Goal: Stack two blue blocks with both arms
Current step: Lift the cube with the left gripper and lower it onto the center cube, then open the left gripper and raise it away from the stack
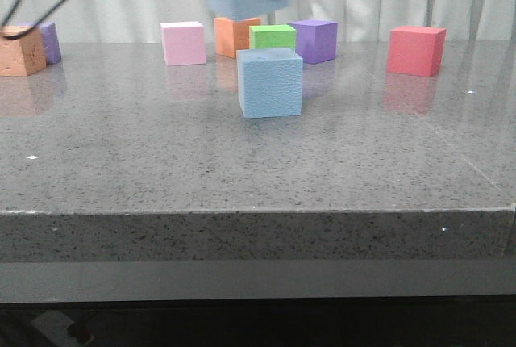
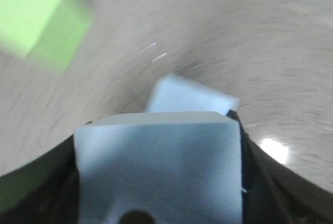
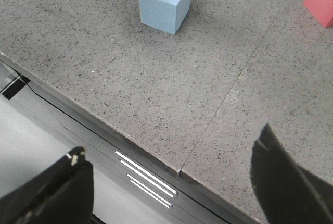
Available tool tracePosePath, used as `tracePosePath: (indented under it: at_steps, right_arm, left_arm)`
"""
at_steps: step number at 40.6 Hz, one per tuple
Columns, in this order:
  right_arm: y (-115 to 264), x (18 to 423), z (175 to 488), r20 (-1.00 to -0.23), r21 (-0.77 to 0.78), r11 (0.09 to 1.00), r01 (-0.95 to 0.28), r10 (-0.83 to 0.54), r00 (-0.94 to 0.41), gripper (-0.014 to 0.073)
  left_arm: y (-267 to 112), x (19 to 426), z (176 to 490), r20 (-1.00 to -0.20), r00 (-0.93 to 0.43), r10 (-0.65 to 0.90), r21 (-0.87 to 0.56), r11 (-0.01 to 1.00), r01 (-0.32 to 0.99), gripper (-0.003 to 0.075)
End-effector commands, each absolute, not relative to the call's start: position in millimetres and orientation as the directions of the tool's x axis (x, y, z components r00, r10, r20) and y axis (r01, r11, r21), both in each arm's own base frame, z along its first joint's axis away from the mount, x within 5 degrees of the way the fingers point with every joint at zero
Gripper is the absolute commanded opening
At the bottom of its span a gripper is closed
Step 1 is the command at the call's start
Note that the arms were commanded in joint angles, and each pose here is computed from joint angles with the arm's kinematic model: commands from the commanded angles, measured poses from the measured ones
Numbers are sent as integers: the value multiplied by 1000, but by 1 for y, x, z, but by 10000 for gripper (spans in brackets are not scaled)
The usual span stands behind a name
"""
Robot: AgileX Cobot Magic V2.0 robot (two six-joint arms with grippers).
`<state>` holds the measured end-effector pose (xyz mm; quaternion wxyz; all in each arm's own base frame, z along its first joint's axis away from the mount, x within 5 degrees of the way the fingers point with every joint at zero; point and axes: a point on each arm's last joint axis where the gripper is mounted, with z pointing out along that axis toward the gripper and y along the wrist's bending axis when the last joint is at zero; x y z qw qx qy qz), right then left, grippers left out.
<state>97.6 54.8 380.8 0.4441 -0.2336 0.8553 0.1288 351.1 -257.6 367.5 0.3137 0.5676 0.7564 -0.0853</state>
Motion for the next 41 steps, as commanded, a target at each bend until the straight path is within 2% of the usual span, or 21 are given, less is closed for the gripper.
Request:
tracePosePath:
  at_steps: [1,5,12,18,23,41]
  right_arm:
    - [55,99,393,-865,9,860,-510,-250,-435,615]
    - [55,99,393,-865,9,860,-510,-250,-435,615]
    - [55,99,393,-865,9,860,-510,-250,-435,615]
    - [55,99,393,-865,9,860,-510,-250,-435,615]
    - [55,99,393,-865,9,860,-510,-250,-435,615]
    - [55,99,393,-865,9,860,-510,-250,-435,615]
  left_arm:
    - [-270,328,403,-603,101,791,387,179,905,402]
    - [-276,329,401,-588,143,796,431,159,888,402]
    - [-276,335,397,-582,141,801,441,166,882,397]
    - [-277,343,385,-521,148,840,473,140,870,389]
    - [-277,350,374,-505,134,853,463,137,876,389]
    - [-271,358,370,-504,111,857,457,155,876,389]
